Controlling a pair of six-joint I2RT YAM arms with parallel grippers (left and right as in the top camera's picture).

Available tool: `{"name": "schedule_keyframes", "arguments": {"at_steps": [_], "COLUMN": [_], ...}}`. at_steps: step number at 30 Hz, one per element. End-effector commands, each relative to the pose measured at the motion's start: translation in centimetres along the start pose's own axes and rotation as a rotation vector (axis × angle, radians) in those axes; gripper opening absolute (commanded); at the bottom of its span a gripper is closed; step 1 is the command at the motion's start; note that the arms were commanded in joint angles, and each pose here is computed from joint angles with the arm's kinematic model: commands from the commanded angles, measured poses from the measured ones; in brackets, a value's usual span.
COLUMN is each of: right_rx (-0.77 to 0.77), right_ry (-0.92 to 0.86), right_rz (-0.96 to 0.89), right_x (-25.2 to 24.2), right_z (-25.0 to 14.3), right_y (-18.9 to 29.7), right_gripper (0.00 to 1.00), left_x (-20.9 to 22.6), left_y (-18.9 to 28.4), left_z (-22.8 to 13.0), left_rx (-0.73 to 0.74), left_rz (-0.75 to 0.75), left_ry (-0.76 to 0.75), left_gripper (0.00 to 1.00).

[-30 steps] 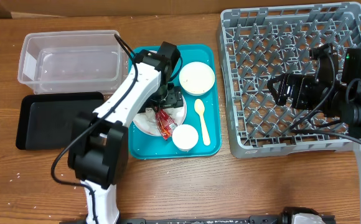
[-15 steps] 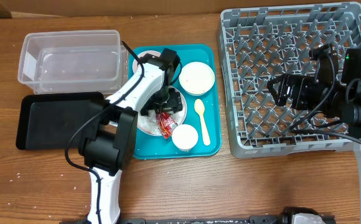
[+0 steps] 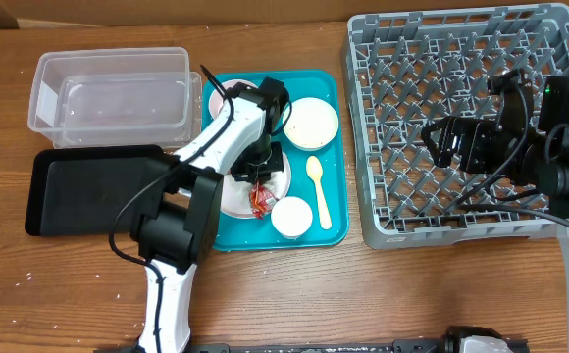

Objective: Sort waste into correct bins and load items into the dishwasher
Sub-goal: 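Grasp the tissue and red wrapper on the plate with the left gripper, then carry the tissue and wrapper left and drop into the clear bin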

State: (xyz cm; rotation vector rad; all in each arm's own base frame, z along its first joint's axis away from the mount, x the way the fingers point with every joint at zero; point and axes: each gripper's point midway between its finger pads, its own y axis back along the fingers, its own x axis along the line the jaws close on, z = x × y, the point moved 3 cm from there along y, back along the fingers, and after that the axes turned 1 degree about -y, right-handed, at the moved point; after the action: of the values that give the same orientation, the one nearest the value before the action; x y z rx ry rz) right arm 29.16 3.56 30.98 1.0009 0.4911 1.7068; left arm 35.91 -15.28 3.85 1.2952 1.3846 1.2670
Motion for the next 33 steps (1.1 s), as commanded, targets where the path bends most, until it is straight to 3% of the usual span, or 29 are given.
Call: {"name": "schedule_keyframes", "arguments": {"at_steps": [1, 7, 20, 25, 33], "right_rx": [-0.031, -0.042, -0.050, -0.046, -0.046], "right_ry": [0.020, 0.025, 0.028, 0.026, 0.026], "right_rz": [0.000, 0.001, 0.002, 0.002, 0.002], "right_x": [0.3, 0.3, 0.3, 0.3, 0.3], "right_z": [0.7, 1.0, 1.2, 1.1, 1.1], "right_y": [0.6, 0.6, 0.6, 0.6, 0.6], "right_gripper": [1.00, 1.00, 1.00, 1.00, 1.00], "left_x": [0.8, 0.7, 3.7, 10.0, 21.4], "left_y": [1.1, 8.8, 17.8, 20.6, 20.6], "left_z": [0.7, 1.7, 3.0, 6.7, 13.8], "left_rx": [0.014, -0.065, -0.220, -0.360, -0.583], "left_rz": [0.032, -0.007, -0.069, -0.094, -0.102], "left_ry": [-0.036, -0.093, -0.094, 0.078, 0.609], "left_gripper": [0.04, 0.04, 0.04, 0.04, 0.04]}}
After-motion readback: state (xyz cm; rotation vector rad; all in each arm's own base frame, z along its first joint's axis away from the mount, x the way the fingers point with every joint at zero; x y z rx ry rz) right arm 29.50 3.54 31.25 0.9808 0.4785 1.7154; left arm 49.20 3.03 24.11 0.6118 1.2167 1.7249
